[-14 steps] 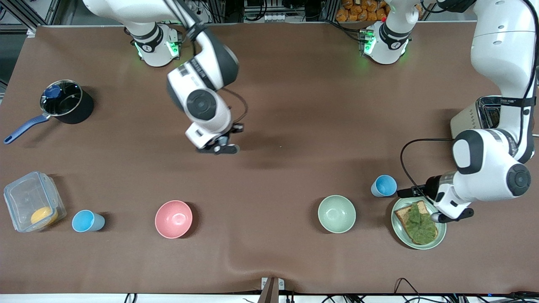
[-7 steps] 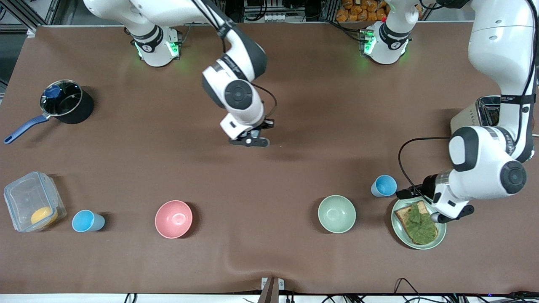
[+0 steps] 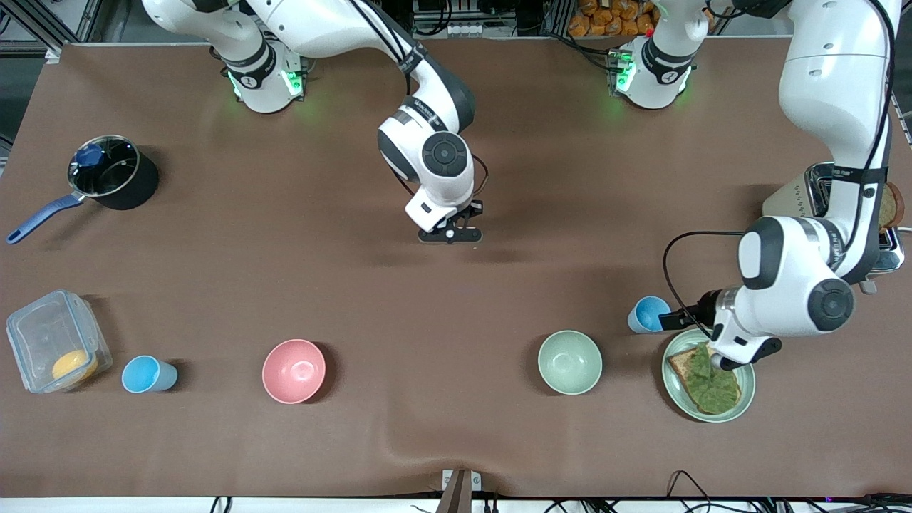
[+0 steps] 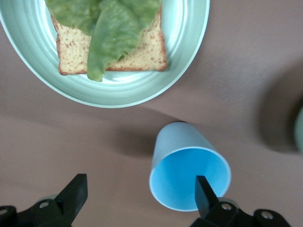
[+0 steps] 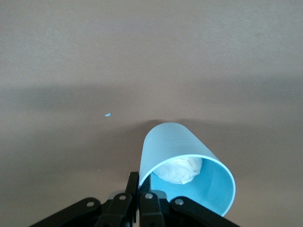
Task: Stack blue cups with both arms
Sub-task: 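Carry the white-filled cup to the table center and set it down, then retract the right gripper while the left gripper grasps the blue cup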
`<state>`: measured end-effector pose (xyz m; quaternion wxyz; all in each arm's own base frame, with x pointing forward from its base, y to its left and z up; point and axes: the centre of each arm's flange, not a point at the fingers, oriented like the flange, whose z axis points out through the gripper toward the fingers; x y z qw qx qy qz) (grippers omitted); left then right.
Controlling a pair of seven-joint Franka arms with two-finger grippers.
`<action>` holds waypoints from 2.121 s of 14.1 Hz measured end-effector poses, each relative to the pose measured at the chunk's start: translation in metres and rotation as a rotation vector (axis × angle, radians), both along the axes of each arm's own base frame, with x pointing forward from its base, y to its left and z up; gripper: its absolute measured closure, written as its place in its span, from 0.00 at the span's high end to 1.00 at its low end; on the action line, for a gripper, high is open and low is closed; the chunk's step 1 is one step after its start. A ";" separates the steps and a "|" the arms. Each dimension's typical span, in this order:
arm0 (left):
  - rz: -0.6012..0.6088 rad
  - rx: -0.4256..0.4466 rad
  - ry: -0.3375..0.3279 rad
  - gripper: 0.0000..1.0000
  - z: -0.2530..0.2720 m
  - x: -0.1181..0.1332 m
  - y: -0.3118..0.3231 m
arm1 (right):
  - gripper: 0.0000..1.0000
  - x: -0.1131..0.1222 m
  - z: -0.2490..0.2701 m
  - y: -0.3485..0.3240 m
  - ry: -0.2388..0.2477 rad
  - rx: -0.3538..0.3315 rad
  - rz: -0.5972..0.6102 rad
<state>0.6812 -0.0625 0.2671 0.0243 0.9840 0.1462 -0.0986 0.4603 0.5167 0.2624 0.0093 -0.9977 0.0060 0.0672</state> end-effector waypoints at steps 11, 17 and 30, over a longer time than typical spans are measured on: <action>-0.051 0.030 0.017 0.84 -0.065 -0.008 -0.016 | 0.98 0.072 0.113 -0.073 -0.014 -0.013 -0.079; -0.058 0.028 -0.007 0.23 -0.064 -0.006 -0.022 | 1.00 0.157 0.219 -0.311 0.008 0.024 -0.020; -0.003 0.032 -0.101 0.05 -0.006 0.010 -0.019 | 1.00 0.109 0.321 -0.567 -0.058 -0.010 0.100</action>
